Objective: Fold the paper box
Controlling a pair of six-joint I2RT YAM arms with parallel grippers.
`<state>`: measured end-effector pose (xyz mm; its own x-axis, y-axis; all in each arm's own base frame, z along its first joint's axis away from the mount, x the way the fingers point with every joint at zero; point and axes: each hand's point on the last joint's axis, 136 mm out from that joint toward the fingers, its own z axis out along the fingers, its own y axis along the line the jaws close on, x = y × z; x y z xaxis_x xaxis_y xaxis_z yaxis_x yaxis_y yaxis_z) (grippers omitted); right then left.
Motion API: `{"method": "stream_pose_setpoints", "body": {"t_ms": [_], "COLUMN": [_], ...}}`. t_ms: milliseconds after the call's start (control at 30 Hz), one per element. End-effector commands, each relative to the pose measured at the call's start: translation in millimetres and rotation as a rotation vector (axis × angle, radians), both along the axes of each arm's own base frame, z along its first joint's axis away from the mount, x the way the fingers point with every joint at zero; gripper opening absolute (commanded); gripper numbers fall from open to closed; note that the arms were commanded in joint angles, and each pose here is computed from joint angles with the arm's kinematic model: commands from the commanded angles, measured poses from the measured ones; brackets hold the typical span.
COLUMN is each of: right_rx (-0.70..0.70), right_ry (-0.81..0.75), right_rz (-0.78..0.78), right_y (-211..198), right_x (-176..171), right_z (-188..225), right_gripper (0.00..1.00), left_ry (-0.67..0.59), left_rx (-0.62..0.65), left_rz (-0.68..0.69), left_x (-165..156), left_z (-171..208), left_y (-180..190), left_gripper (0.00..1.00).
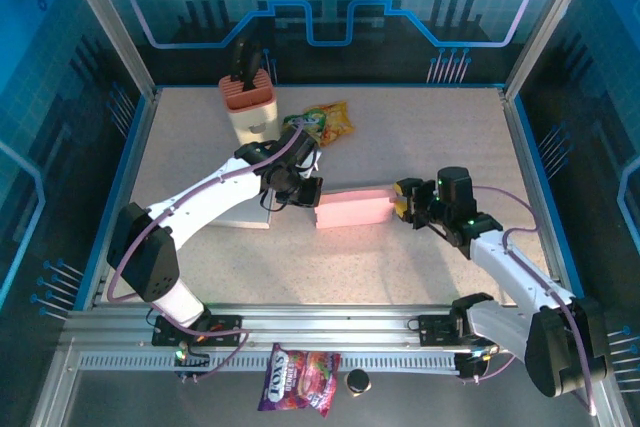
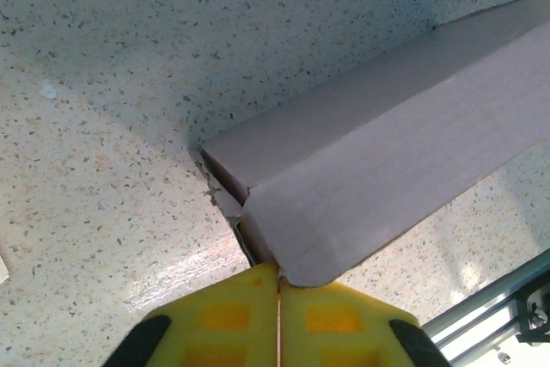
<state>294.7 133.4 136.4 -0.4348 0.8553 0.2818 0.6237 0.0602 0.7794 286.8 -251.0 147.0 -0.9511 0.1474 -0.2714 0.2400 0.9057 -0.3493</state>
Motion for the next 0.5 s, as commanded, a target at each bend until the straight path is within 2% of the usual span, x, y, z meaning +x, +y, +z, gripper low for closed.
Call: {"method": "stream_pose_setpoints", "body": {"t_ms": [0,200,300,467], "right_rx": [-0.027,-0.035,-0.040,-0.043], "right_ry": [0.080,0.095,0.102,0.107], "right_rz": [0.003,0.009,0.011,0.016], "right_y": [-6,-7,-8,-8], "right_x": [-15,-22,-24,-25], "right_z": [-25,-31,-34,-35], "right_gripper": [0.42,0.39,0.38,0.37], "left_ry": [0.026,0.015,0.044,0.159], "left_rx": [-0.033,-0.207,-0.285,-0.352], "left_rz": [0.029,0.144,0.238,0.338], "left_x": [-8,-6,2,10], "left_z": [11,44,46,28], "left_y": [-2,-10,-5,2], "left_gripper": [0.19,0.38,0.46,0.47]}}
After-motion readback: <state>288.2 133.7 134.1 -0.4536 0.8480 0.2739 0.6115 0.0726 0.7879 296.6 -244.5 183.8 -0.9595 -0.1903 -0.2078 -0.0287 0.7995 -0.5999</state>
